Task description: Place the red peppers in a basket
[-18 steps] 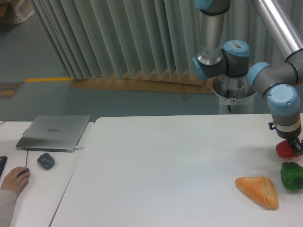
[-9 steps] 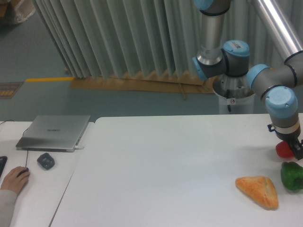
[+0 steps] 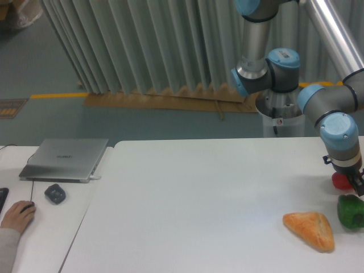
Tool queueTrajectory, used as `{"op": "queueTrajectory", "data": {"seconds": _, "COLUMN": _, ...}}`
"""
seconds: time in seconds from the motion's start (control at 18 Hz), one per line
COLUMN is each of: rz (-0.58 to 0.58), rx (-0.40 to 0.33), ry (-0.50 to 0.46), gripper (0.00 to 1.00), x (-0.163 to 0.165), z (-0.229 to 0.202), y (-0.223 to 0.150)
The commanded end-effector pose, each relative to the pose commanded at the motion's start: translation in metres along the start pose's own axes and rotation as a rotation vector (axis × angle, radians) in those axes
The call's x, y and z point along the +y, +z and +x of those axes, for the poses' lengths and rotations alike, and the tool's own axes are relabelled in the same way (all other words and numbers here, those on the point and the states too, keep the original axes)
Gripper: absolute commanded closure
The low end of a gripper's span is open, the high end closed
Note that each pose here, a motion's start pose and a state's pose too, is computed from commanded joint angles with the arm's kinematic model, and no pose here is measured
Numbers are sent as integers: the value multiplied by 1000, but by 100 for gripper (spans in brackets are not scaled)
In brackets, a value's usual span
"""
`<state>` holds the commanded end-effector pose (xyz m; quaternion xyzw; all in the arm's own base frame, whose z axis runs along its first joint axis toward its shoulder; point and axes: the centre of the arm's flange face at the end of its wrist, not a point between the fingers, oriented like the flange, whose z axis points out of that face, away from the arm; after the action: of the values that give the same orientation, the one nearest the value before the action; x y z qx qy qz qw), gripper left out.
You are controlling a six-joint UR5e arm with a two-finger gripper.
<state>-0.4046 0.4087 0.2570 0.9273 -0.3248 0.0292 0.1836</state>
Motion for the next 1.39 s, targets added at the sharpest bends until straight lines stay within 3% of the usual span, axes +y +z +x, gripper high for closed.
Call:
{"op": "queueTrajectory", "data": {"seconds": 0.06, "rz": -2, "rx": 0, "ry": 0, "gripper": 43, "x": 0, "z": 0, "y": 0}}
{"op": "queueTrajectory", "data": {"seconds": 0.22, "rz": -2, "rx": -1, "ry": -26, "gripper": 72, "x": -1, "z": 1, "y": -1}}
{"op": "queueTrajectory", "data": {"seconds": 0.56, "rz": 2, "rx": -14, "ry": -28, "gripper": 73, "x": 1, "z": 3, "y": -10}}
{"op": "queueTrajectory", "data": {"seconds": 0.78, "rz": 20, "rx": -53, "ry": -36, "gripper": 73, "x": 8, "z": 11, "y": -39}}
{"op": "queueTrajectory", "data": {"seconds": 0.94, "rz": 106, "rx": -90, "ry": -56, "gripper": 73, "x": 18, "z": 18, "y": -70}}
{"op": "queueTrajectory", "data": {"seconds": 1.11, "rz": 185, "rx": -158, "ry": -101, "gripper": 73, "x": 43, "z": 19, "y": -111}}
{"op": "queueTrajectory", "data": {"seconds": 1.39, "rz": 283, "rx": -214, "ry": -182, "gripper": 75, "x": 90, "z": 7, "y": -135}}
